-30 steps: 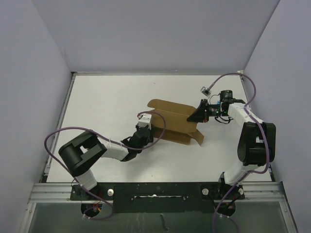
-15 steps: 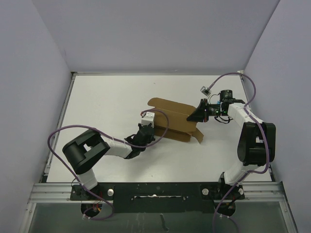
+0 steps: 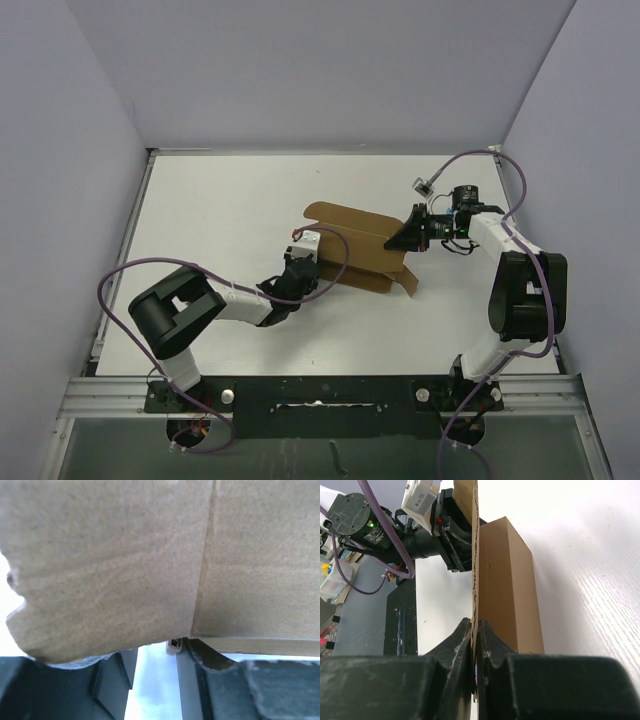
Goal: Fold the paper box
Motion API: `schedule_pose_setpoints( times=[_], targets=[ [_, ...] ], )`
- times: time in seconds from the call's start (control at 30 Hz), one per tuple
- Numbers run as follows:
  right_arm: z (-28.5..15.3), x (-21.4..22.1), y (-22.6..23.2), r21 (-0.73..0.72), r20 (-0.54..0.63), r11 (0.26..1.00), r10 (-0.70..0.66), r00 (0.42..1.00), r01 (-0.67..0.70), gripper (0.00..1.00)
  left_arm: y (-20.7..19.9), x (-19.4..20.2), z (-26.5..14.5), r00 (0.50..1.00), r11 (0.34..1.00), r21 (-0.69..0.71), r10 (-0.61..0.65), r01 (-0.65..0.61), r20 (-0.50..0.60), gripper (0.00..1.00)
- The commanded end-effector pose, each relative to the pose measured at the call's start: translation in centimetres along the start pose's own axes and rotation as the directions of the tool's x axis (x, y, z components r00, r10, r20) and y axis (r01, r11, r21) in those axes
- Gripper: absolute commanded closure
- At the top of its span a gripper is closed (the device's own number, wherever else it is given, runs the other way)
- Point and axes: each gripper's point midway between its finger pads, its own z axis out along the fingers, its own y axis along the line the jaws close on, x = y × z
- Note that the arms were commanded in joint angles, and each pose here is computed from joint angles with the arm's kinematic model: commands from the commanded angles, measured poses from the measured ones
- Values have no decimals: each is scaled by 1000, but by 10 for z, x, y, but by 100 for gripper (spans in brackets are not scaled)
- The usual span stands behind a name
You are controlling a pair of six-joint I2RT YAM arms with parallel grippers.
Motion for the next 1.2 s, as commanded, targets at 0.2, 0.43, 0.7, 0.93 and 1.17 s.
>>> schedule_pose_setpoints(
  times=[0.2,0.43,0.7,0.93,1.17],
  targets=[
    [-12,-19,13,8,46,998,-62,997,62,100,-10,-49,-45,991,982,184,-70,48,116,41],
    [-16,-28,19,12,62,997,-81,995,80,100,-1,-78,-113,976,925,370,-151,85,154,5],
    [-18,-36,27,-20,89,1000,-21,996,23,100,33,-100,-148,947,854,449,-317,263,49,2],
    [-2,-11,1,31,-7,998,57,998,-57,100,33,-103,-146,915,770,503,-383,392,-127,3],
    [15,7,-9,39,-104,997,77,992,-74,100,42,-107,-131,881,722,508,-424,470,-211,5]
  ],
)
